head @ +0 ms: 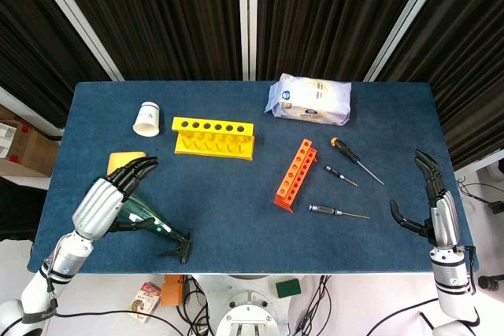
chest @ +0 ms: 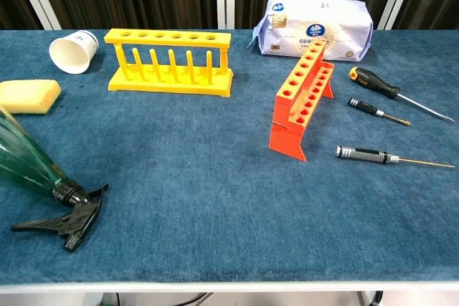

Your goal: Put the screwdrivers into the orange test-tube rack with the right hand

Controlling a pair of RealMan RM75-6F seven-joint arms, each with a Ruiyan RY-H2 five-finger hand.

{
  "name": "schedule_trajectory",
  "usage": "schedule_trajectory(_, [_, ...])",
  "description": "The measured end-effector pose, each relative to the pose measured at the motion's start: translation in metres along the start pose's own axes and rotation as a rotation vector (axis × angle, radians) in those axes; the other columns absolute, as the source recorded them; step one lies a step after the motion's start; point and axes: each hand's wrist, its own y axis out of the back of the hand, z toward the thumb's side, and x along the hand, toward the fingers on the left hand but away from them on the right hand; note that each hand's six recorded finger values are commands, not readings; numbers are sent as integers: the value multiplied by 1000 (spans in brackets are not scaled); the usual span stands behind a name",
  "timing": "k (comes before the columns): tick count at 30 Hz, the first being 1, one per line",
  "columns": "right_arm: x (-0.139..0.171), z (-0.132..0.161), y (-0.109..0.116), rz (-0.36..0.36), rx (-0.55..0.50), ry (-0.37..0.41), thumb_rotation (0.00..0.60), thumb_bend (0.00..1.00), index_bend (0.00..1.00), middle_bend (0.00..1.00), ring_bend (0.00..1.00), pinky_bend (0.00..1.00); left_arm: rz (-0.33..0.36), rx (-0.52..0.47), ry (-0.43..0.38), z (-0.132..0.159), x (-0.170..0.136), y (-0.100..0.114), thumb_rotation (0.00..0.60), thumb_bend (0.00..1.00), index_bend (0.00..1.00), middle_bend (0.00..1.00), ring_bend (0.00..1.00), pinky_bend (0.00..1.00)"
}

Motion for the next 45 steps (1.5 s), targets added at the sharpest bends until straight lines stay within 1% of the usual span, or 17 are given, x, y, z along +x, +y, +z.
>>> schedule_trajectory(16, [0, 5, -2, 12, 11, 8, 600, 402, 0, 1, 0, 0, 5, 11, 7, -2, -7, 4, 600, 48, 66, 90, 101, 266])
schedule_trajectory(18, [-1, 7, -4, 23, 15, 13, 600, 402, 0, 14, 0, 0, 9, 20, 14, -3, -10, 7, 600, 48, 73, 91, 101, 265])
schedule_trajectory(20, [-1, 9, -7, 43, 22, 16, 600, 402, 6, 54, 0, 0, 11, 32, 22, -5, -12, 8, 600, 48, 87, 90, 101, 263])
schedule_trajectory(22, [-1, 11, -10, 70, 38, 17, 600, 402, 58, 103, 0, 0, 14, 49, 32, -7, -14, 10, 600, 48, 107, 90, 98, 258])
schedule_trajectory(23, [-1, 11, -11, 85, 49, 17, 600, 398, 118, 125, 0, 0, 15, 60, 39, -9, -15, 11, 600, 48, 118, 90, 95, 254])
schedule_trajectory(24, [-1, 11, -13, 101, 63, 15, 600, 394, 168, 132, 0, 0, 19, 79, 51, -11, -17, 13, 600, 48, 121, 90, 93, 253])
schedule_trajectory(26, [0, 12, -16, 137, 108, 5, 600, 387, 239, 132, 0, 0, 25, 113, 75, -15, -22, 16, 600, 48, 124, 90, 92, 252])
schedule_trajectory(27, [1, 12, -18, 150, 133, 0, 600, 385, 269, 130, 0, 0, 26, 139, 100, -19, -26, 17, 600, 47, 123, 90, 92, 252])
schedule_trajectory(29, [2, 10, -22, 178, 207, -21, 600, 383, 317, 118, 0, 0, 21, 173, 151, -27, -34, 19, 600, 48, 116, 90, 92, 253])
schedule_trajectory(33, [6, 1, -34, 246, 381, -98, 600, 384, 329, 81, 0, 0, -1, 197, 275, -48, -58, 19, 600, 49, 109, 89, 88, 248])
schedule_trajectory(34, [7, -5, -40, 279, 434, -138, 600, 384, 329, 74, 0, 0, -4, 203, 287, -51, -61, 19, 600, 49, 109, 89, 84, 244])
schedule_trajectory(36, [11, -16, -48, 339, 500, -209, 600, 385, 330, 67, 0, 0, -11, 219, 311, -58, -70, 19, 600, 49, 109, 90, 77, 238])
schedule_trajectory(37, [14, -24, -54, 381, 531, -260, 600, 385, 330, 64, 0, 0, -15, 225, 321, -60, -73, 19, 600, 49, 109, 90, 75, 236])
schedule_trajectory(40, [20, -40, -68, 466, 566, -369, 600, 385, 330, 57, 0, 0, -15, 249, 332, -60, -78, 20, 600, 51, 109, 89, 64, 234])
schedule_trajectory(41, [20, -43, -72, 486, 572, -391, 600, 385, 330, 57, 0, 0, -14, 257, 330, -59, -79, 20, 600, 51, 109, 90, 62, 234])
schedule_trajectory(43, [20, -45, -83, 523, 586, -413, 600, 385, 330, 58, 0, 0, -13, 268, 322, -55, -80, 19, 600, 51, 109, 90, 62, 234])
schedule_trajectory(45, [18, -43, -93, 543, 591, -417, 600, 385, 330, 57, 0, 0, -21, 264, 320, -54, -81, 17, 600, 50, 109, 89, 62, 233])
